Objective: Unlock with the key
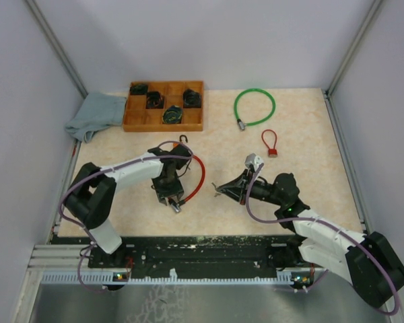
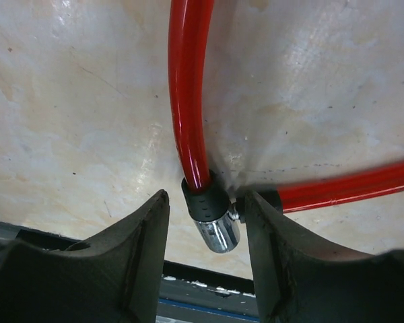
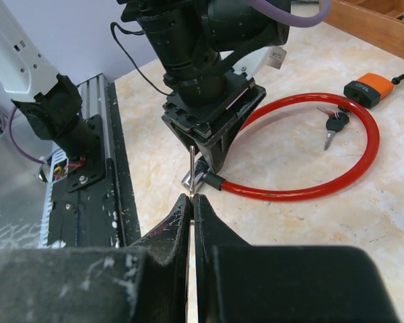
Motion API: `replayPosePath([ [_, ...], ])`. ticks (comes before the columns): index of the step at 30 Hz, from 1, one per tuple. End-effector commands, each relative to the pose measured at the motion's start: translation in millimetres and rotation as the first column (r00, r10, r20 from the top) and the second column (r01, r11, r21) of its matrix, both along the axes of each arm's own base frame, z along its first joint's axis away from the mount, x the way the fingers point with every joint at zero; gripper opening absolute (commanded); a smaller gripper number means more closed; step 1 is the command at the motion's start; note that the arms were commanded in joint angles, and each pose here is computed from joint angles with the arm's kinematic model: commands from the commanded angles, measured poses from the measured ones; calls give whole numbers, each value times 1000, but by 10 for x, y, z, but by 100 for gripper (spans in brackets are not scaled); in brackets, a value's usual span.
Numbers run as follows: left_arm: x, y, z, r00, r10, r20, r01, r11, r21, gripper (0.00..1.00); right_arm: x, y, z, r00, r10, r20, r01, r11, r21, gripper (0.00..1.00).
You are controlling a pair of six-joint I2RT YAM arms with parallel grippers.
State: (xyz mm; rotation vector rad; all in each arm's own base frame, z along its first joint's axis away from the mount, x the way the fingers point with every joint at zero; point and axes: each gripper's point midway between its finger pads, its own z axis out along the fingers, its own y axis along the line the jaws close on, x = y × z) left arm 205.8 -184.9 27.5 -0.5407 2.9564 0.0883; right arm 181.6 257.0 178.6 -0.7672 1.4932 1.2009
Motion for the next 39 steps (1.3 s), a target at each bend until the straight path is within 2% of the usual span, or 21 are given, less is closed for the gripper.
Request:
replayPosePath([
  [1,-21,40,-54,999,52,-18,-51,998,31,54,-5,15,152,998,17,53,-19,999,42,0],
  [13,-126,3,-255,994,97,-54,-98,995,-2,37,5,29,153,999,19,38,-20,999,46,0],
  [17,-161,-9,-233,992,121,-42,-123,992,-39,22,4,25,178,999,16,42,-18,998,52,0],
  [19,-134,-33,-174,991,132,-17,-133,989,-69,11,6,33,187,999,17,32,-19,998,53,0],
  [22,-82,-70,-68,988,154,28,-150,981,-126,0,-21,60,229,1000,30,8,-31,997,70,0],
  [31,234,-202,294,934,290,210,-200,909,-366,0,-196,423,210,994,84,-71,-79,994,72,0],
  [39,515,-268,659,865,355,355,-143,852,-504,0,-157,686,32,955,92,-281,-71,994,86,0],
])
